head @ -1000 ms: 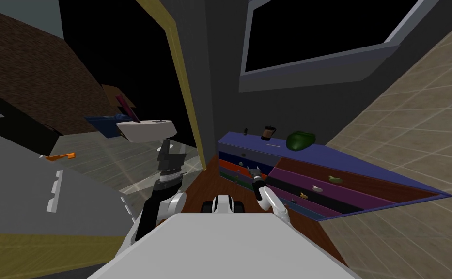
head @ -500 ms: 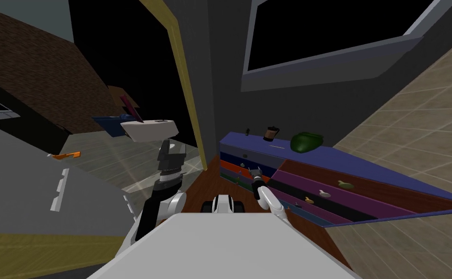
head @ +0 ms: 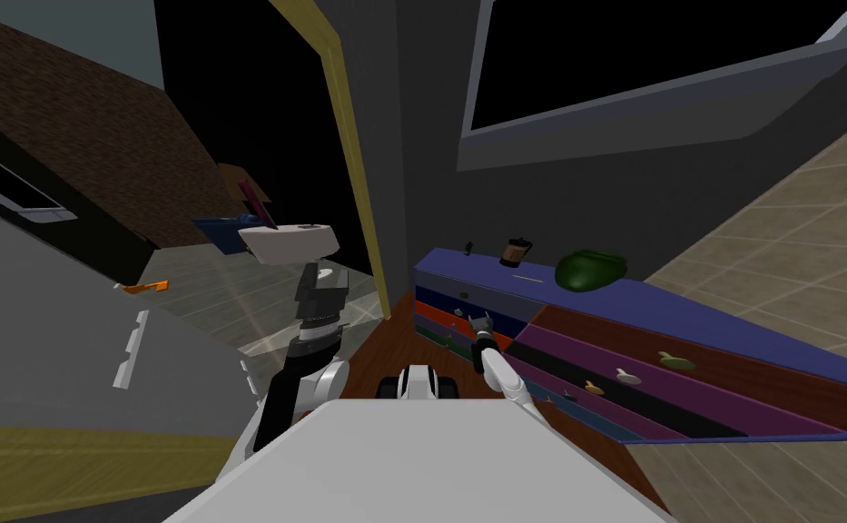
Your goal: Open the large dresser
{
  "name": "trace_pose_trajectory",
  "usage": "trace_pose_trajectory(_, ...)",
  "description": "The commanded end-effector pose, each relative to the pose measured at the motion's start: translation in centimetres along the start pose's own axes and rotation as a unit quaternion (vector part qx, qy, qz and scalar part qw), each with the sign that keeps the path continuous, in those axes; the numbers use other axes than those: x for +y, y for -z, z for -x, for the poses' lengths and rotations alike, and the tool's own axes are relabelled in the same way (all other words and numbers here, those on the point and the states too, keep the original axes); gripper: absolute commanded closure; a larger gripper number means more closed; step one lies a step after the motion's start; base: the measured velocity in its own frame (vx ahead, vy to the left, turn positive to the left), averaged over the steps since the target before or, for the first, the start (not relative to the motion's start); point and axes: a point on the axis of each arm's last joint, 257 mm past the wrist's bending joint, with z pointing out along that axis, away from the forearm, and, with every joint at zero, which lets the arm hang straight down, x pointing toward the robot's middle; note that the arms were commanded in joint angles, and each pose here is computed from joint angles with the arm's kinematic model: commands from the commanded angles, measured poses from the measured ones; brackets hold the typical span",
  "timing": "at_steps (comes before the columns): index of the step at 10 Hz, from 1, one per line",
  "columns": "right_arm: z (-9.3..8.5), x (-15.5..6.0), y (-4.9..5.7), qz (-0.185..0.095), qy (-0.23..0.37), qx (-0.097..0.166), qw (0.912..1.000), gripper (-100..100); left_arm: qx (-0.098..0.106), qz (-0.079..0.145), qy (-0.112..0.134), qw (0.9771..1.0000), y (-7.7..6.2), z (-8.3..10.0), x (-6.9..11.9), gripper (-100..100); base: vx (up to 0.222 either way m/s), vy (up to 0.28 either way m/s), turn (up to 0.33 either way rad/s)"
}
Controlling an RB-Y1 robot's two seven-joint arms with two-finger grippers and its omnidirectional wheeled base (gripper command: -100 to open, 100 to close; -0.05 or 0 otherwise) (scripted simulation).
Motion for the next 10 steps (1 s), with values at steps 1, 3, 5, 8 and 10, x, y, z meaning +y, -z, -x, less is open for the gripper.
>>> trace_pose_trajectory(1,-0.6,-0.9,-0.4,-0.023,0.060,0.001,0.9979,-100,0.000,0.000,0.000,1.0000,0.0,0.0,0.0,0,0.014,0.010,0.082)
trace_pose_trajectory(3,-0.8,-1.4,-0.7,-0.038,0.099,-0.002,0.9943,-100,0.000,0.000,0.000,1.0000,0.0,0.0,0.0,0,0.014,0.008,0.060)
trace_pose_trajectory(5,-0.8,-2.0,-1.0,-0.052,0.135,-0.005,0.9895,-100,0.000,0.000,0.000,1.0000,0.0,0.0,0.0,0,0.009,0.008,0.071)
trace_pose_trajectory(8,-0.8,-2.9,-1.4,-0.076,0.196,-0.011,0.9776,-100,0.000,0.000,0.000,1.0000,0.0,0.0,0.0,0,0.002,0.011,0.092)
trace_pose_trajectory(10,-0.3,-3.4,-1.6,-0.089,0.230,-0.020,0.9690,-100,0.000,0.000,0.000,1.0000,0.0,0.0,0.0,0,-0.002,0.010,0.054)
